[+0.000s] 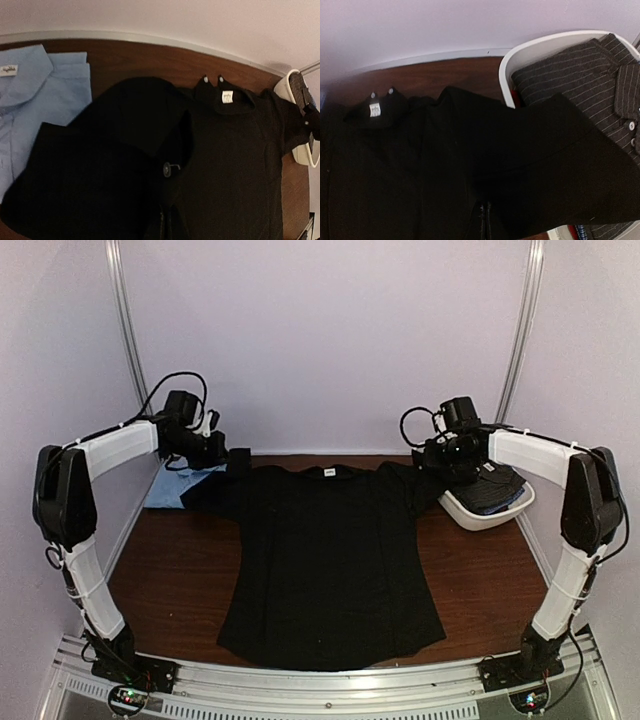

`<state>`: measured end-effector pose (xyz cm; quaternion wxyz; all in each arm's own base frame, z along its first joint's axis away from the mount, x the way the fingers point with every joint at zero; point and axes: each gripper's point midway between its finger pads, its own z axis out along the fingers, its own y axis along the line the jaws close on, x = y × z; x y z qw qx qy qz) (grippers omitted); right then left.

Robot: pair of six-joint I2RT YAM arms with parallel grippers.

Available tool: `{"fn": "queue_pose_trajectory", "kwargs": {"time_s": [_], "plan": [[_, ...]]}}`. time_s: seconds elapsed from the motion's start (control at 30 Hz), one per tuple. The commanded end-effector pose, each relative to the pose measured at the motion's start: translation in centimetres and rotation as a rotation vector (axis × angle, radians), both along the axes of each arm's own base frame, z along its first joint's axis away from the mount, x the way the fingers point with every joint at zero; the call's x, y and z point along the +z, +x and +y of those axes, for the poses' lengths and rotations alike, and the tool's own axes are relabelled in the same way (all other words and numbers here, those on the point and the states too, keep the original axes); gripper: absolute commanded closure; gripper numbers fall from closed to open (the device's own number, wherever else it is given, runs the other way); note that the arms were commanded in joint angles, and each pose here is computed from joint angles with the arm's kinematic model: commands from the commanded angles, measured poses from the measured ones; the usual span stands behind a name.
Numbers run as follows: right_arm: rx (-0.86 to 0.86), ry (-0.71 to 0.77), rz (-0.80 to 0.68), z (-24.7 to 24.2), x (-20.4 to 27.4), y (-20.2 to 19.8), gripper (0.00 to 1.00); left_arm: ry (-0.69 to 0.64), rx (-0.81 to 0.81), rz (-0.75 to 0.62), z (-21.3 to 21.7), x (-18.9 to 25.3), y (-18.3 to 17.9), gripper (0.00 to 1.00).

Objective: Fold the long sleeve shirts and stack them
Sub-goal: Flatten out the crumpled shirt at the center of the board.

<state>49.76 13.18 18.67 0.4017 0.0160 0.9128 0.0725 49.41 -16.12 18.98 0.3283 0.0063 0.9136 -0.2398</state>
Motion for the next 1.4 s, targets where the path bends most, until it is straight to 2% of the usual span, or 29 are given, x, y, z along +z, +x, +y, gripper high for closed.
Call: {"fn": "queue_pose_trajectory", "kwargs": {"time_s": [0.0,0.13,0.23,0.33,0.37,0.6,0.7,0.93,1.03,1.1,1.17,1.27,1.37], "plan": [[0.005,-0.039,-0.002,0.7,-1.2,-1.4,0.97,-0.041,-0.037,-0.032,-1.6,-0.2,-1.8,1.0],[-0.006,-0.073,0.067,0.9,-3.6,-2.4,0.88,-0.029,-0.04,0.031,-1.9,-3.0,-2.9,1.0],[0.01,-0.073,0.065,1.9,-3.8,-2.9,0.83,-0.028,-0.046,0.059,-2.5,-4.3,-3.5,1.0],[0.038,-0.087,0.078,3.4,-4.0,-3.6,0.65,-0.018,-0.05,0.091,-3.0,-5.8,-4.1,1.0],[0.048,-0.089,0.075,4.0,-3.8,-3.8,0.63,-0.015,-0.044,0.106,-2.9,-6.3,-4.3,1.0],[0.089,-0.08,0.063,6.1,-3.4,-5.5,0.6,0.149,0.142,0.119,2.0,-6.8,-6.5,1.0],[0.102,-0.077,0.071,6.4,-4.0,-6.1,0.6,0.199,0.269,0.106,4.9,-6.2,-8.4,1.0],[0.131,-0.08,0.092,7.3,-5.3,-6.8,0.57,0.246,0.51,0.142,10.7,-7.9,-14.0,0.98],[0.149,-0.077,0.099,7.9,-5.8,-6.9,0.57,0.242,0.531,0.153,11.4,-8.1,-14.5,0.87],[0.158,-0.078,0.108,8.2,-6.2,-7.0,0.56,0.239,0.52,0.162,11.2,-8.0,-14.7,0.72],[0.163,-0.077,0.113,8.4,-6.6,-7.1,0.56,0.23,0.518,0.158,11.1,-7.6,-14.7,0.52],[0.164,-0.082,0.122,8.3,-7.1,-7.3,0.55,0.206,0.517,0.116,11.0,-6.0,-14.9,0.41],[0.169,-0.08,0.128,8.4,-7.4,-7.4,0.55,0.153,0.442,0.022,8.8,-3.2,-14.4,0.38]]}}
